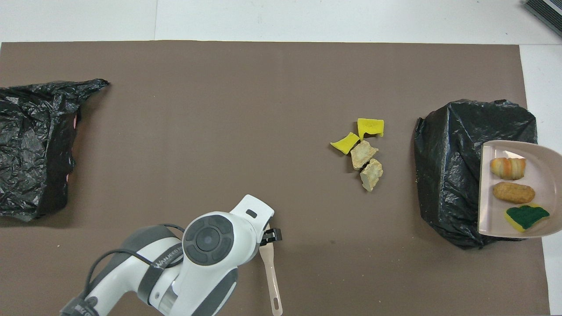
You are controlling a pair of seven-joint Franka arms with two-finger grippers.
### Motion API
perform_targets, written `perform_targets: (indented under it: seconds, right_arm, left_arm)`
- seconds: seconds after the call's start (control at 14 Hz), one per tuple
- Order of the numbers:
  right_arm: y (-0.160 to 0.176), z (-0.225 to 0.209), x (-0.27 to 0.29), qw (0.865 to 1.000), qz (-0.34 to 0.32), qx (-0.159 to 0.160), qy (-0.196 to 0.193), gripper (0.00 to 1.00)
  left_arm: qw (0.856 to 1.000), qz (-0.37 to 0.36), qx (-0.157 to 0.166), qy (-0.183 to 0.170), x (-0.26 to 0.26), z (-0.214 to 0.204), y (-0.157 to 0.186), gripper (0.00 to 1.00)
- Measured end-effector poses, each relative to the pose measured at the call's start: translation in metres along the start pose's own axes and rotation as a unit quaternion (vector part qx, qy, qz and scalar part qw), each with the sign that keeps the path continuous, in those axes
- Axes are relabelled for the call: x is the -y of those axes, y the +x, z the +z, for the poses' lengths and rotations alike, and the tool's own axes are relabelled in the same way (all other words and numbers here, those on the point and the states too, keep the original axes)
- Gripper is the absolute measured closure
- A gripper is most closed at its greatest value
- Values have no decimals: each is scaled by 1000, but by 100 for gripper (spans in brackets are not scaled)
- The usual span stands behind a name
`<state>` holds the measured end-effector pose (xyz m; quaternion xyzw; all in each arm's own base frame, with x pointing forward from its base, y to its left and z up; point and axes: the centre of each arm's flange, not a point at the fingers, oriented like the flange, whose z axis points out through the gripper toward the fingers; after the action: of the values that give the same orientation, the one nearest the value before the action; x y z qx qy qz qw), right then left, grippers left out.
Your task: Sweep and dump trash in bin
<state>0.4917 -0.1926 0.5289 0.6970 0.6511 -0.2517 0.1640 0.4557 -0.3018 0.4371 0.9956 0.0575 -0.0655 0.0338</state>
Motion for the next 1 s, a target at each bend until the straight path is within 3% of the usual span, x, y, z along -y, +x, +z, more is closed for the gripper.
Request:
perform_targets:
  seconds: [0.36, 0.71, 1.0]
  right_arm:
    - [3, -5, -2, 999, -20, 51, -1, 69]
    - [39, -27, -4, 994, 9, 110, 10, 69]
    - [40, -29, -2, 989, 26, 141, 19, 69]
  left_arm:
    - [999, 36, 0, -14, 92, -73, 77, 0]
    - [998, 61, -7, -23, 192, -125, 111, 0]
    - [997, 70, -29, 8, 226, -153, 115, 0]
